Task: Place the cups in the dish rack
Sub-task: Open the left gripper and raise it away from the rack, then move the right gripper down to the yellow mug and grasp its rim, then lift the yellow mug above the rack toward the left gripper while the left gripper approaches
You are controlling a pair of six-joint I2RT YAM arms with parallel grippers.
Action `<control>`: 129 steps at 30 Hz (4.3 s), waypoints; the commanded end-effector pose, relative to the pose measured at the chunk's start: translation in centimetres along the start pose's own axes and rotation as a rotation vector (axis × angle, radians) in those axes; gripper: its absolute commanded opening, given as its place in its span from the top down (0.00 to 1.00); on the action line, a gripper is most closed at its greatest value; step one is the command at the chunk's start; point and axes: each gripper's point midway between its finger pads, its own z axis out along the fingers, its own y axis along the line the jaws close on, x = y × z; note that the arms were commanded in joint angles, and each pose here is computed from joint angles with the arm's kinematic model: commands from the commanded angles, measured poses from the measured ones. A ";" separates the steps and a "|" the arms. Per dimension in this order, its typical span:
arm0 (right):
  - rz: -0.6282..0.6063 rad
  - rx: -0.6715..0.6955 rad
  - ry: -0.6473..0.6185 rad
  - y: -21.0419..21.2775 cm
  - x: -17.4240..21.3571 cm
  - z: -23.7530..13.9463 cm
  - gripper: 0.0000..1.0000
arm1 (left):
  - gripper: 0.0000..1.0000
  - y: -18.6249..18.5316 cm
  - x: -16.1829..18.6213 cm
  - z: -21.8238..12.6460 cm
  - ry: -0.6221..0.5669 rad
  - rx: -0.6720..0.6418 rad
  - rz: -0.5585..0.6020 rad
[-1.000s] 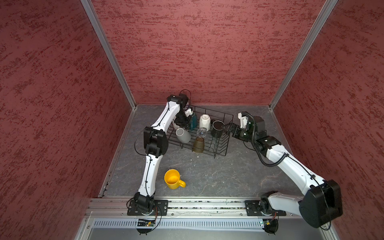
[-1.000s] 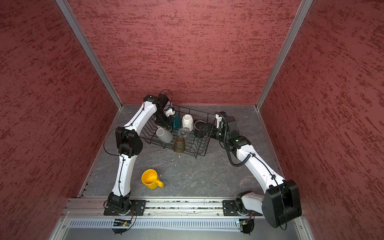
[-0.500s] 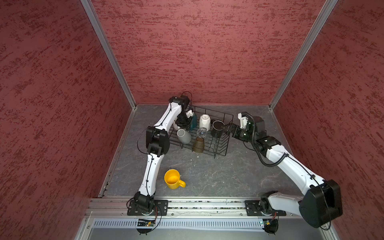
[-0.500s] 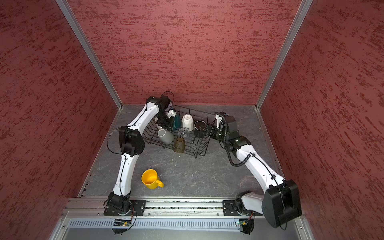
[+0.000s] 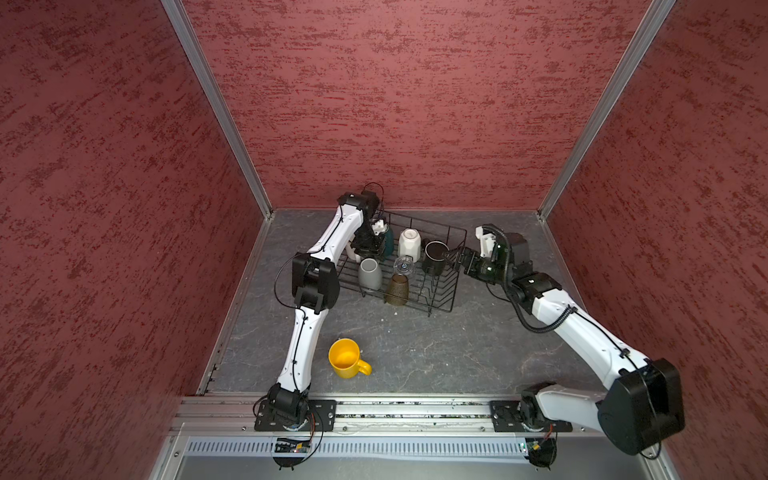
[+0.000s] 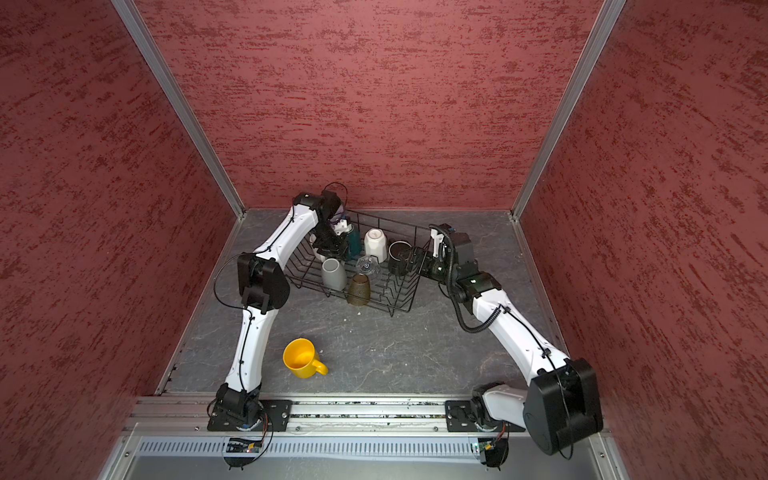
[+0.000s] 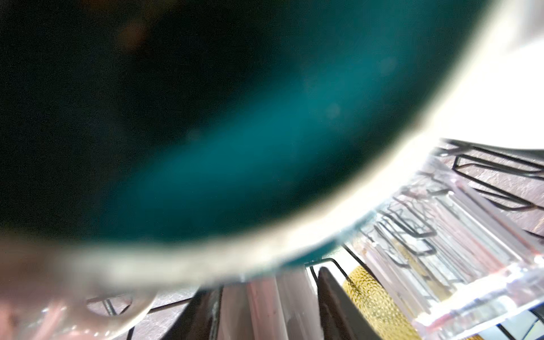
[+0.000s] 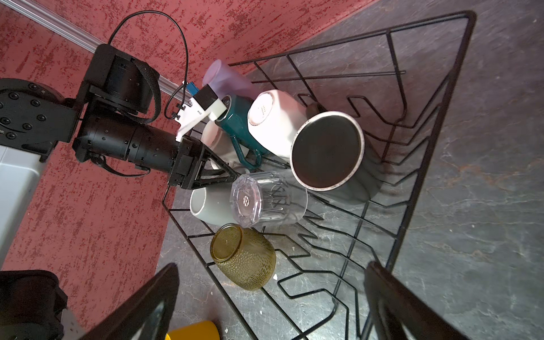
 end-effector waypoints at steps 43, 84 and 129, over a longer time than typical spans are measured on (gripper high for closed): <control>-0.429 0.106 0.196 10.9 9.7 1.1 0.29 | 0.00 3.4 5.8 -29.7 -1.222 0.160 -0.156; -0.695 0.262 0.648 14.5 32.4 10.3 0.73 | 0.00 7.3 13.4 -30.4 -1.389 0.106 -0.318; 0.025 -0.648 0.101 14.2 -0.3 -4.1 1.00 | 0.00 -13.3 10.8 -22.4 -1.415 0.658 0.992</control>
